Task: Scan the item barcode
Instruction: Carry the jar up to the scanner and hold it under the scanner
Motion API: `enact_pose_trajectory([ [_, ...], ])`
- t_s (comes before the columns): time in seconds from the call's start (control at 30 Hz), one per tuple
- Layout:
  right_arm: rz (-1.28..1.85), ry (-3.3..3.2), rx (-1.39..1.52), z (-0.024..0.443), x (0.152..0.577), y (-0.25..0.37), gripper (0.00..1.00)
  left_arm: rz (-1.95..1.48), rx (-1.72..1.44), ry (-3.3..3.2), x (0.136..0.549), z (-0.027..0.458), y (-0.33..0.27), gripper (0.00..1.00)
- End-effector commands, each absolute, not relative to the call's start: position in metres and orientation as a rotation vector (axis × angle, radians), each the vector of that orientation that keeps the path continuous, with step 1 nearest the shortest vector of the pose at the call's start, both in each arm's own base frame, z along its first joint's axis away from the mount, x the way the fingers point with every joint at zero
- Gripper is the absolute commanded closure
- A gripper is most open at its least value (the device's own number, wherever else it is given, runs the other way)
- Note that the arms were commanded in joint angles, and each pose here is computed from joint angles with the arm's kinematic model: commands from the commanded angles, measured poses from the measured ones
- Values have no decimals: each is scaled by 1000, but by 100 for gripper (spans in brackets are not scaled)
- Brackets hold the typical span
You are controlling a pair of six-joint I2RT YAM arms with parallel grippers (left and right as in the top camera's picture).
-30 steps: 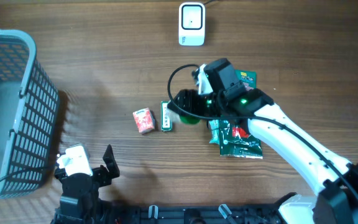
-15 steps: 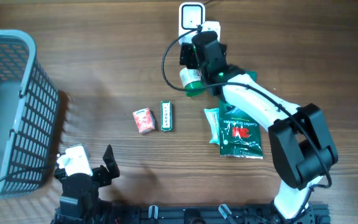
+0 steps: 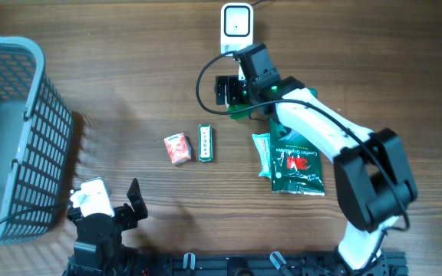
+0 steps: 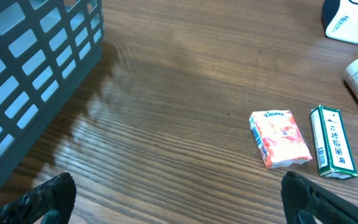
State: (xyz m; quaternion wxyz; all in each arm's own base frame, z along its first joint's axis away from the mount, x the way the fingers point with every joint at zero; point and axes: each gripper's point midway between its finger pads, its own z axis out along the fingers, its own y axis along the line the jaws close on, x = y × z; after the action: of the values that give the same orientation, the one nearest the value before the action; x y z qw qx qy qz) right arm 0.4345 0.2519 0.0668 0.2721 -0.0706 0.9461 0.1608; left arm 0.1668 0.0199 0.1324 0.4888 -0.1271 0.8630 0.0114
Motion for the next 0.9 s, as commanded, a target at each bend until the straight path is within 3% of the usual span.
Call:
enact_pose_trajectory([
  [0.0, 459, 2638, -229, 26, 426, 259, 1, 32, -326, 2093, 167, 131, 22, 0],
  [0.03, 498, 2667, -243, 17, 421, 264, 1, 32, -326, 2093, 167, 131, 22, 0],
  [0.3, 498, 2704, -201, 10, 417, 260, 41, 32, -326, 2093, 167, 131, 22, 0],
  [0.37, 546, 2722, -203, 20, 417, 263, 44, 32, -326, 2093, 167, 131, 22, 0],
  [0.43, 752, 2801, -192, 64, 409, 267, 50, 32, -326, 2093, 167, 131, 22, 0],
  [0.57, 1179, 2968, -33, 132, 375, 249, 49, 32, -326, 2093, 167, 131, 22, 0],
  [0.63, 1355, 3047, 87, 143, 354, 240, 50, 32, -326, 2093, 167, 131, 22, 0],
  [0.7, 1378, 3190, 157, 146, 322, 223, 50, 32, -326, 2093, 167, 131, 22, 0],
  [0.87, 1339, 3358, 211, 150, 288, 212, 55, 32, -326, 2093, 167, 131, 22, 0],
])
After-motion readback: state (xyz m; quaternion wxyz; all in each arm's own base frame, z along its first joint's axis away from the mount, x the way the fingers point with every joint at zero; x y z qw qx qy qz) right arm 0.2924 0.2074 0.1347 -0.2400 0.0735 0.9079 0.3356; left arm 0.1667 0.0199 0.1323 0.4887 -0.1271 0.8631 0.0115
